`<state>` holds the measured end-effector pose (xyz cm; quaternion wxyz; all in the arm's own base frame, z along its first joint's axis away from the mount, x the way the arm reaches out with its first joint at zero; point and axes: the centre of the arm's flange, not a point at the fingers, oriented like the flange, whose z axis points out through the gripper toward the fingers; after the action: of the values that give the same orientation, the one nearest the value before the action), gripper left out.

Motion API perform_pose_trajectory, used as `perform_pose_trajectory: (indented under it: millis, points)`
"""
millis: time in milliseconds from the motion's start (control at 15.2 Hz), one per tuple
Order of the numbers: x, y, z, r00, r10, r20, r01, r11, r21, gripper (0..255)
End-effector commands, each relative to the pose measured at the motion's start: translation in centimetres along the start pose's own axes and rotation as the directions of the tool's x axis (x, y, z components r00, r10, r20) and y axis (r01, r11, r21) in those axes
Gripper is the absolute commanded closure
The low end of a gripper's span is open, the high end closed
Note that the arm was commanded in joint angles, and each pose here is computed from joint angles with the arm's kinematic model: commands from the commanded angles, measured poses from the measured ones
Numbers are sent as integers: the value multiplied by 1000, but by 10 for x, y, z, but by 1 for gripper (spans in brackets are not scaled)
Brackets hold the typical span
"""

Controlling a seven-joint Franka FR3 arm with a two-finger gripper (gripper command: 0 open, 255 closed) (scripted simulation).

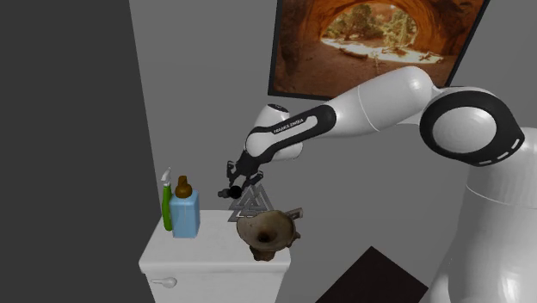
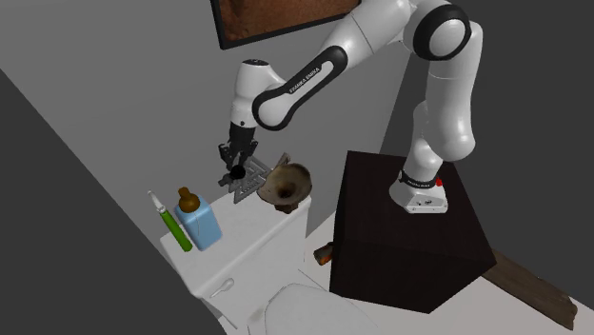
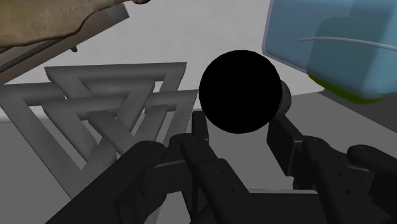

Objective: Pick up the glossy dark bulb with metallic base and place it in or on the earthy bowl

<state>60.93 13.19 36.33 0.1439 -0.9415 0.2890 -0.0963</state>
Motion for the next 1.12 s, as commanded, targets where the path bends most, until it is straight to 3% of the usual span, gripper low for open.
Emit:
perform_pose_trajectory:
  millis: [0, 396, 1056]
  points:
    - [1, -4, -10, 1000, 0, 0, 0, 1000, 0, 255]
    - [4, -13, -36, 1000, 0, 0, 0, 1000, 0, 255]
    - [-68, 86, -85, 1000, 0, 0, 0, 1000, 0, 255]
